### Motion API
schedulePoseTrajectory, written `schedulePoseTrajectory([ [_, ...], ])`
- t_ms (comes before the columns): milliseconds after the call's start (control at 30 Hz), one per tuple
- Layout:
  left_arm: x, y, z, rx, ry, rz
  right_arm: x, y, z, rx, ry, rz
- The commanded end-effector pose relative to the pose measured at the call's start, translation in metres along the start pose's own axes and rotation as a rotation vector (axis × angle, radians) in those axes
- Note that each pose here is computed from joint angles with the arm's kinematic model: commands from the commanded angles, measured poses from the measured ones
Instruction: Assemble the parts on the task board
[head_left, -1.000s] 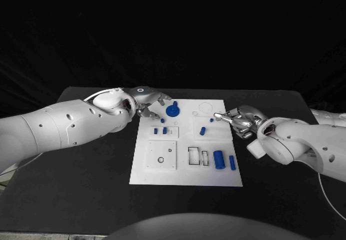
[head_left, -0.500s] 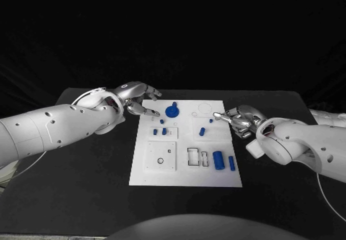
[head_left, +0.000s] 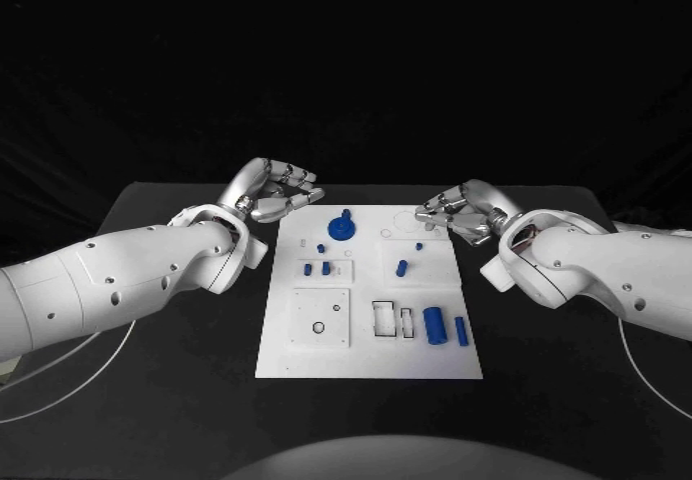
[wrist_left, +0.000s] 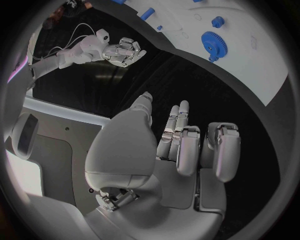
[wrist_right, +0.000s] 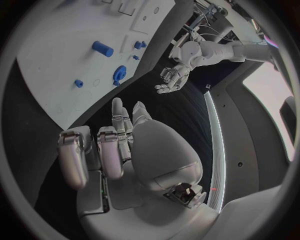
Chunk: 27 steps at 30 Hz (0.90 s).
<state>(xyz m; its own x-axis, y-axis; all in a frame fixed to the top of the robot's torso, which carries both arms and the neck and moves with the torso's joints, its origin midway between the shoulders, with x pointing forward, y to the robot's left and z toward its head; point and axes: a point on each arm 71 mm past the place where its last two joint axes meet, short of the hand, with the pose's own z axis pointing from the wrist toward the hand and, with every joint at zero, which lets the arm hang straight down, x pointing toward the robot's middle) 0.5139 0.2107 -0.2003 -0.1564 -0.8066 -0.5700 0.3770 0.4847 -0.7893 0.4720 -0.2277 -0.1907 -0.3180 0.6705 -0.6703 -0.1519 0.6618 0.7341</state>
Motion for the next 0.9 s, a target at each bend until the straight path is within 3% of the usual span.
schedulePoseTrajectory([
  [33,-0.0016,0.0049,-0.0041,-0.037,-0.094,-0.112,-0.002,0.004,0.005,-0.070,-0.012,-0.229],
  [233,0.0028,0.0096,-0.0100,-0.058,-0.087,-0.136,-0.002,-0.004,0.013,-0.037,0.011,-0.367],
  [533,0.0056,0.0092,-0.0143,-0.075,-0.072,-0.161,0.004,-0.012,0.021,-0.026,0.038,-0.583],
  [900,0.0057,0.0104,-0.0141,-0.083,-0.067,-0.164,0.016,-0.012,0.024,-0.003,0.111,-0.663],
])
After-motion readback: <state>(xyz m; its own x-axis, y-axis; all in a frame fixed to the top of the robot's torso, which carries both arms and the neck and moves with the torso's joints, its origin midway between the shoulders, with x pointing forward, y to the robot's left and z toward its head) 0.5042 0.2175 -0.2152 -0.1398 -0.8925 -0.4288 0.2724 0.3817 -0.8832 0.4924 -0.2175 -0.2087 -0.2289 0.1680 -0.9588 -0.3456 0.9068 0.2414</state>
